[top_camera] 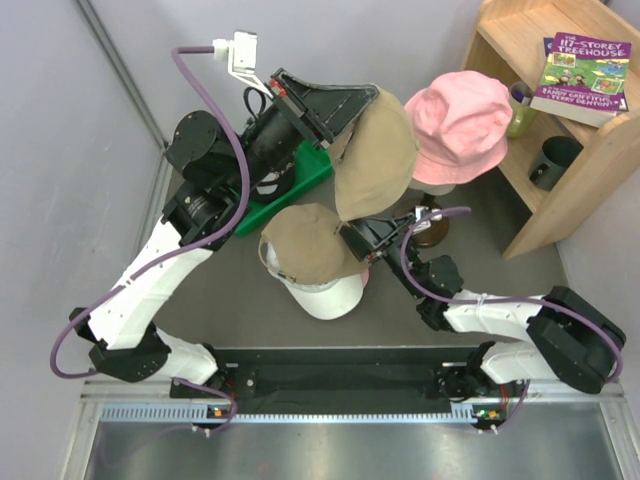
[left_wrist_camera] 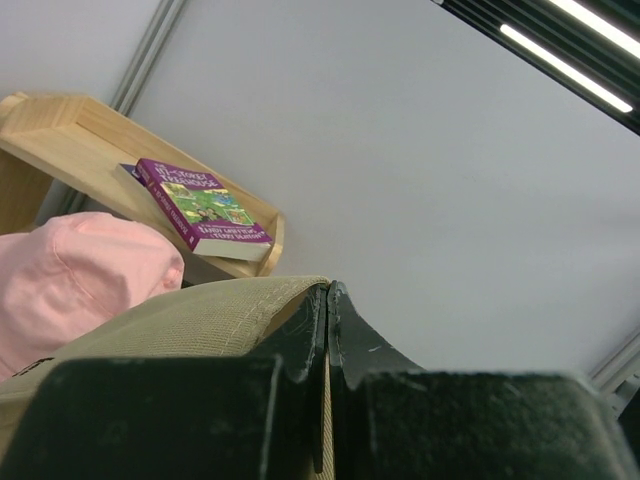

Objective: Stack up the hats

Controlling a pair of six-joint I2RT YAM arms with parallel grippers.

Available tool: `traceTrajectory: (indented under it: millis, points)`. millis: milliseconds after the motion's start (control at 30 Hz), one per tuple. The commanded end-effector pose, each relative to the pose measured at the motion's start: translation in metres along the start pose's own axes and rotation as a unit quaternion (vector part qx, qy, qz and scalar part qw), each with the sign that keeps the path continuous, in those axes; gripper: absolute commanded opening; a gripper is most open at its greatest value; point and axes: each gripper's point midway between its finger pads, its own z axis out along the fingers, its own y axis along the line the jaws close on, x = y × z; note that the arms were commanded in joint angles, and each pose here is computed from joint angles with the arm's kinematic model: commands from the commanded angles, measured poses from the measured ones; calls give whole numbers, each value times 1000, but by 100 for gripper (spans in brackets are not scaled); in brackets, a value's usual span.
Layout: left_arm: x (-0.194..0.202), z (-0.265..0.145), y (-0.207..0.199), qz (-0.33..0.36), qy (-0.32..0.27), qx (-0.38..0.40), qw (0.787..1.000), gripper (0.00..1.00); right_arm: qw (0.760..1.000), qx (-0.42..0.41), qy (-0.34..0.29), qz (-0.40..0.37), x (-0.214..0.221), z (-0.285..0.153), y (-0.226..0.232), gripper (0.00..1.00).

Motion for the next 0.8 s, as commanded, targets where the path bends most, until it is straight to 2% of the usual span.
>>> traceTrajectory:
  millis: [0, 400, 600, 767]
  points:
    - [-29, -5, -27, 7, -47, 33, 998, 0, 968, -248, -33, 11, -16, -19, 133, 89]
    - [-29, -7, -33, 4, -49, 41, 998, 0, 951, -307, -28, 19, -16, -9, 176, 89]
    - [-38, -10, -38, 13, -64, 47, 997, 0, 948, -317, -21, 31, -15, -6, 184, 88]
    - [-49, -18, -35, 43, -81, 26, 995, 0, 945, -323, -27, 39, -18, -10, 190, 86]
